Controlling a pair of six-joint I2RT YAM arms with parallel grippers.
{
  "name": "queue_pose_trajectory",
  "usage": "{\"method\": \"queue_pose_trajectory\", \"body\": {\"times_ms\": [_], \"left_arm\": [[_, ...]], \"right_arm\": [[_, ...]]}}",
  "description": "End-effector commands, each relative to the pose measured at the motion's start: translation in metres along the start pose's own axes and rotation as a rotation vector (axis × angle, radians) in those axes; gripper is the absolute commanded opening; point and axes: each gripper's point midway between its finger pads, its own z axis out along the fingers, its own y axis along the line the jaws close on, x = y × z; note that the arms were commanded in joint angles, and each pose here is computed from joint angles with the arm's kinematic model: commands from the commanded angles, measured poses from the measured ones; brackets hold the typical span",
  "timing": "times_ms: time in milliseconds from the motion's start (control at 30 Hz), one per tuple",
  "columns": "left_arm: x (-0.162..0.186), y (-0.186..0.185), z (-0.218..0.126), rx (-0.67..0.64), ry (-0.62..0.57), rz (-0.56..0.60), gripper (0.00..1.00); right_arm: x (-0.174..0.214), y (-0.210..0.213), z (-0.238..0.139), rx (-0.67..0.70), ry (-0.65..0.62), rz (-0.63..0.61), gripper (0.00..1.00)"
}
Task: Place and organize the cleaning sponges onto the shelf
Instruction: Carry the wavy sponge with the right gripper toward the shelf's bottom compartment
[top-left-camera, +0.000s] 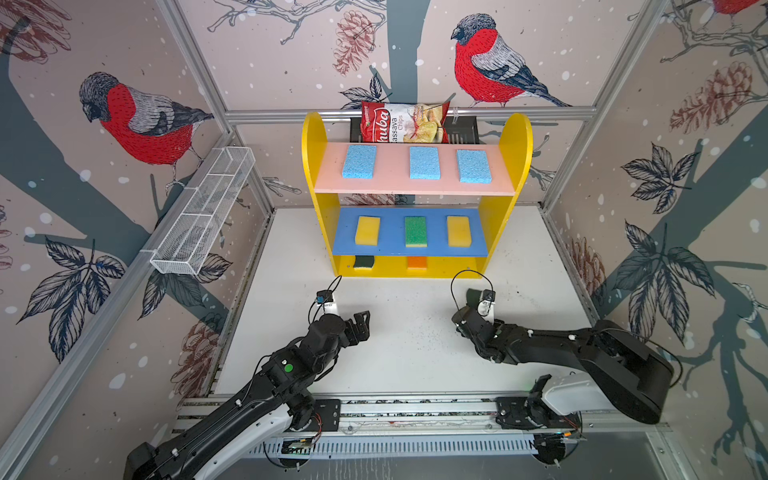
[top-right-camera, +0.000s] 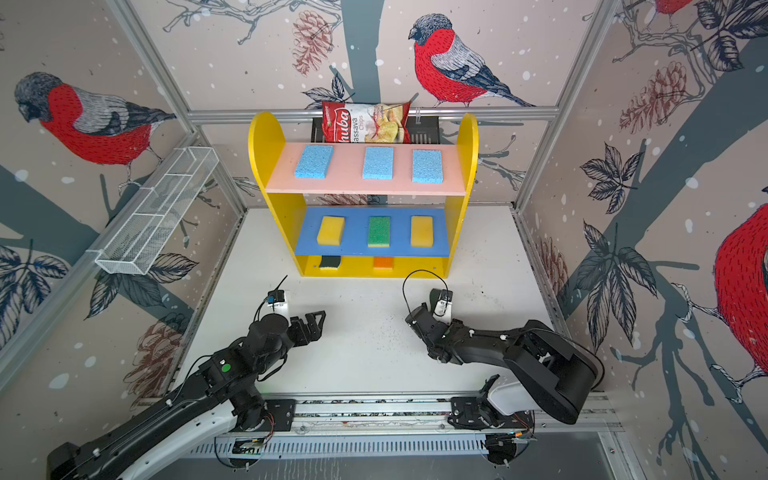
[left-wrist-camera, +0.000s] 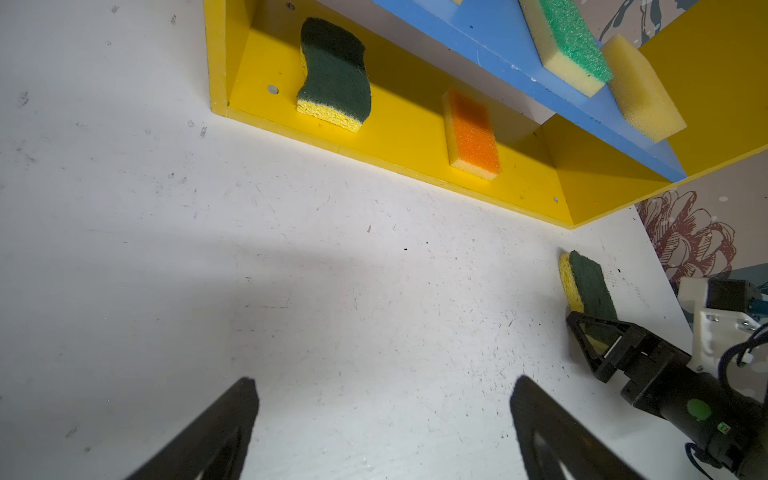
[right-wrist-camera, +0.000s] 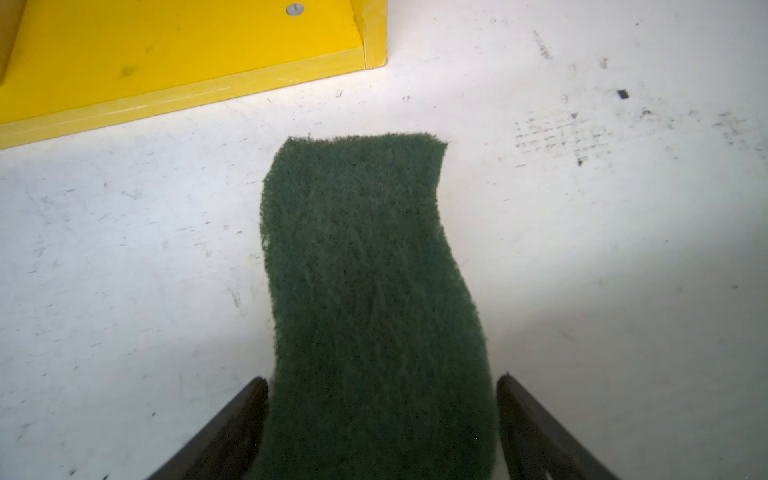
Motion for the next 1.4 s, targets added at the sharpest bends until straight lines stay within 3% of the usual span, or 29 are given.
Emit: {"method": "queue_pose_trajectory", "body": {"times_ms": [0, 900, 1367], "left_arm": [[0.005, 0.003, 0.001, 0.004, 0.002, -0.021, 0.95], [0.019, 0.004, 0.003, 0.041, 0.041, -0.025, 0.95], [0.027, 0.001, 0.01, 0.06, 0.062, -0.001, 0.95]], "right_arm": [[0.021, -0.004, 0.0, -0.021, 0.076, -0.012, 0.85], [0.018, -0.003, -0.001, 0.03, -0.008, -0.064, 0.83], [0.022, -0.002, 0.007, 0.073, 0.003, -0.09, 0.77]]}}
